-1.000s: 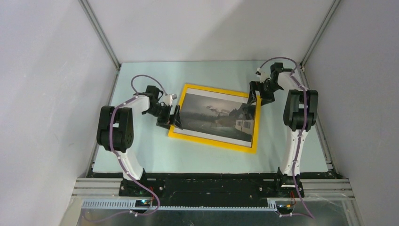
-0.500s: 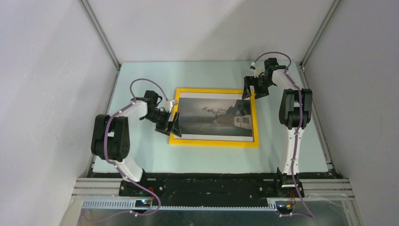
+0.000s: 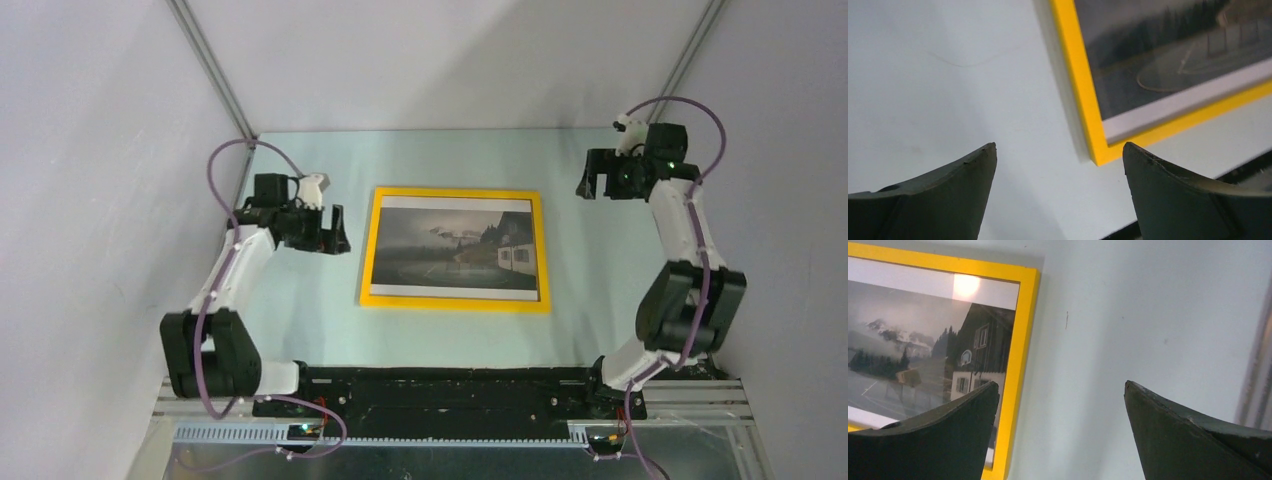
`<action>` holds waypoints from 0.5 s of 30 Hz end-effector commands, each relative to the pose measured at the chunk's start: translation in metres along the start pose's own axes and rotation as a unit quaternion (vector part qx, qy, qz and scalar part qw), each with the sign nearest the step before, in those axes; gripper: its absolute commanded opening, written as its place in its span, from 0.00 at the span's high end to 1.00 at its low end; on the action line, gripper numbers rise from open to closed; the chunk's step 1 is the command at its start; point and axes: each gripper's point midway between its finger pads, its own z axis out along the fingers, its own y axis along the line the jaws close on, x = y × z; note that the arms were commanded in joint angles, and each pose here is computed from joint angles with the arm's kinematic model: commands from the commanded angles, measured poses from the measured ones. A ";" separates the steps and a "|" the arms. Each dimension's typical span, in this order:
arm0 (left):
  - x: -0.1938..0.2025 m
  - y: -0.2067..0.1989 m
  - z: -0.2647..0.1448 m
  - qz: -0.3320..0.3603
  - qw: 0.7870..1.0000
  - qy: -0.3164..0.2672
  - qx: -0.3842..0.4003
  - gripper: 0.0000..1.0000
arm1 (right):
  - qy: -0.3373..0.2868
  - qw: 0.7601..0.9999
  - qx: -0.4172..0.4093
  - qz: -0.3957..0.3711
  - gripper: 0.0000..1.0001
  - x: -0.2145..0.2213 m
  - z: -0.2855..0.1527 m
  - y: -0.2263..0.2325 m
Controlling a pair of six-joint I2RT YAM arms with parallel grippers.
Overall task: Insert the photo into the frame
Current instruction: Adjust the photo frame at the center of the board, then reset both arms
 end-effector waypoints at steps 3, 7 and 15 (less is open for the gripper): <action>-0.066 0.032 -0.069 0.000 0.973 -0.186 -0.139 0.00 | -0.073 0.997 -0.005 0.015 0.01 -0.002 -0.068 0.005; -0.083 0.033 -0.109 0.003 0.947 -0.262 -0.188 0.00 | -0.102 0.994 -0.009 0.049 0.01 0.010 -0.102 0.006; -0.088 0.018 -0.174 0.006 0.906 -0.354 -0.231 0.00 | -0.142 0.989 0.012 0.038 0.01 0.038 -0.144 0.030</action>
